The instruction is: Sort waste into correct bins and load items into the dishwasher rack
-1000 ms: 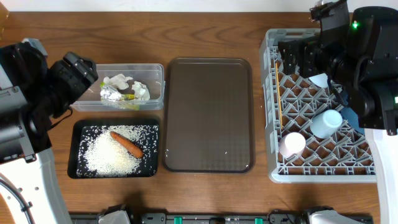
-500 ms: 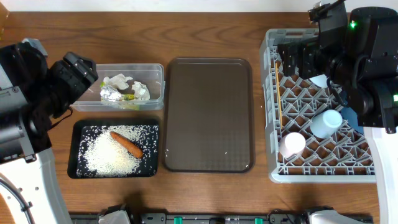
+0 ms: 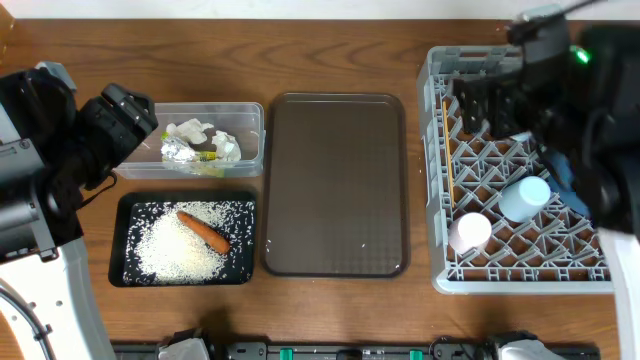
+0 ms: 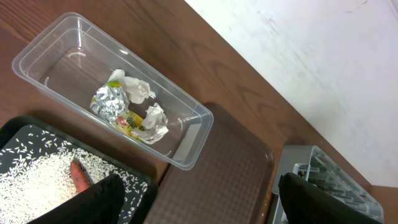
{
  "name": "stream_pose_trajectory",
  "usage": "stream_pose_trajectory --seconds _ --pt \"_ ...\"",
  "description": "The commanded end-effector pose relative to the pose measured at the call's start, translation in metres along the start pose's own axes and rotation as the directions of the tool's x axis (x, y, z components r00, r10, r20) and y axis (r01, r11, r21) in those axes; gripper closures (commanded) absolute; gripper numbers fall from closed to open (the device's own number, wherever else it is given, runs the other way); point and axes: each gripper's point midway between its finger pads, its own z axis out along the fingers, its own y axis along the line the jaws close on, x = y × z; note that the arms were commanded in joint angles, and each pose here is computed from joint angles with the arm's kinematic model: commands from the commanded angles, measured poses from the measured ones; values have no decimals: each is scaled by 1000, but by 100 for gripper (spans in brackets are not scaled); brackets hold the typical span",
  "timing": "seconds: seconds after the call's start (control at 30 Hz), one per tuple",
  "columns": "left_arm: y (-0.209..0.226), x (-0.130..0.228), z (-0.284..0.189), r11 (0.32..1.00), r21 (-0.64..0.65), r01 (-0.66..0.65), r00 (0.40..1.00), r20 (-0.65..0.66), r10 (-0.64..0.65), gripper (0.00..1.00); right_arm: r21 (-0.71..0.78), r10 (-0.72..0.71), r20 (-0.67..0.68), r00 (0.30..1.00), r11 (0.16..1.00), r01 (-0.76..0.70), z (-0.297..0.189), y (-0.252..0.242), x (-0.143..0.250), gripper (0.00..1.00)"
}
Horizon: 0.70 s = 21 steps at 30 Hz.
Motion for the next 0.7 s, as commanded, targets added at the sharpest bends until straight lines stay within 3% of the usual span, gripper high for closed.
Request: stream_pose_trajectory --seconds 0.0,0.2,0.43,0.67 --pt "1 -2 -2 1000 -8 -12 1000 10 12 18 -11 -40 127 991 999 41 -57 14 -7 1" --pt "1 -2 -2 1000 -8 -12 1000 10 12 18 -30 -57 287 956 997 69 -111 27 20 1" --pt "1 -2 -2 1000 -8 -12 1000 10 12 18 -17 -70 411 909 996 85 -130 30 100 1" --pt "1 -2 -2 1000 -8 -12 1000 10 12 18 8 -87 562 822 995 100 -135 30 138 1"
